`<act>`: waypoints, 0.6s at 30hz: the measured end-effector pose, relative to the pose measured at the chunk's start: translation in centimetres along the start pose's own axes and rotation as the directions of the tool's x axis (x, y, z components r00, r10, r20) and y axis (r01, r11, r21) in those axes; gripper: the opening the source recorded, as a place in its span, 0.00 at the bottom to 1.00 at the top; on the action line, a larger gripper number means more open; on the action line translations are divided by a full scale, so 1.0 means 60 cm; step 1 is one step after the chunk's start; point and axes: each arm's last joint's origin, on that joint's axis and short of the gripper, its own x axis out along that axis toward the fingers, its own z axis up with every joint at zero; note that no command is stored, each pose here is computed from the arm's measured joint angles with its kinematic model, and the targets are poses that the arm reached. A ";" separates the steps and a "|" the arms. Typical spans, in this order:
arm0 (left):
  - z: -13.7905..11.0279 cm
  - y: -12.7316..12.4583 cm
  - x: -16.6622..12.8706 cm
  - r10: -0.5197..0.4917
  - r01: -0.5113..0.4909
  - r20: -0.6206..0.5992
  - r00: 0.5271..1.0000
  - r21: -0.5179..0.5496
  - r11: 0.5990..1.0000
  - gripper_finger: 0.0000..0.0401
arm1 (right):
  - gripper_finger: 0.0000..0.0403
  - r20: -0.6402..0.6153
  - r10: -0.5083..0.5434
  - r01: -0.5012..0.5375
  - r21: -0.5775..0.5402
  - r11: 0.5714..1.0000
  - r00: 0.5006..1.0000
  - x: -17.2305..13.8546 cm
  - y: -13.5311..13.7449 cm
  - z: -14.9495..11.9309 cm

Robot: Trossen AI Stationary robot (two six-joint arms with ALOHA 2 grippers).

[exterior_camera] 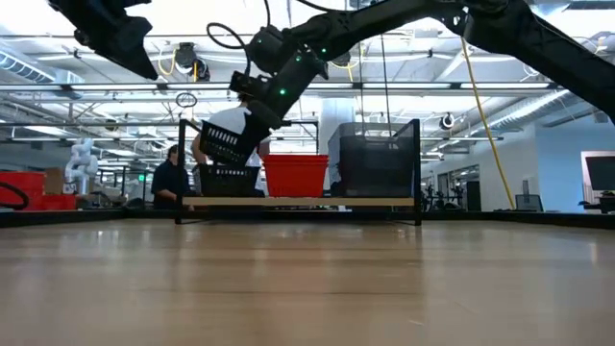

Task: Stack baskets on shelf by color
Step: Stack the right black bin on top of the black bin on the shelf

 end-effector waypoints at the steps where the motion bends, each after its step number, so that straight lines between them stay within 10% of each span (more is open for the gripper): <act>1: -0.001 0.000 0.000 -0.003 0.003 -0.004 1.000 -0.002 1.000 0.33 | 0.00 -0.005 0.006 -0.006 -0.002 1.000 1.000 0.001 0.004 0.001; 18: -0.014 -0.005 0.007 0.004 -0.004 -0.023 1.000 0.015 1.000 0.33 | 0.06 -0.083 0.068 -0.081 -0.165 0.983 0.994 0.018 0.035 -0.017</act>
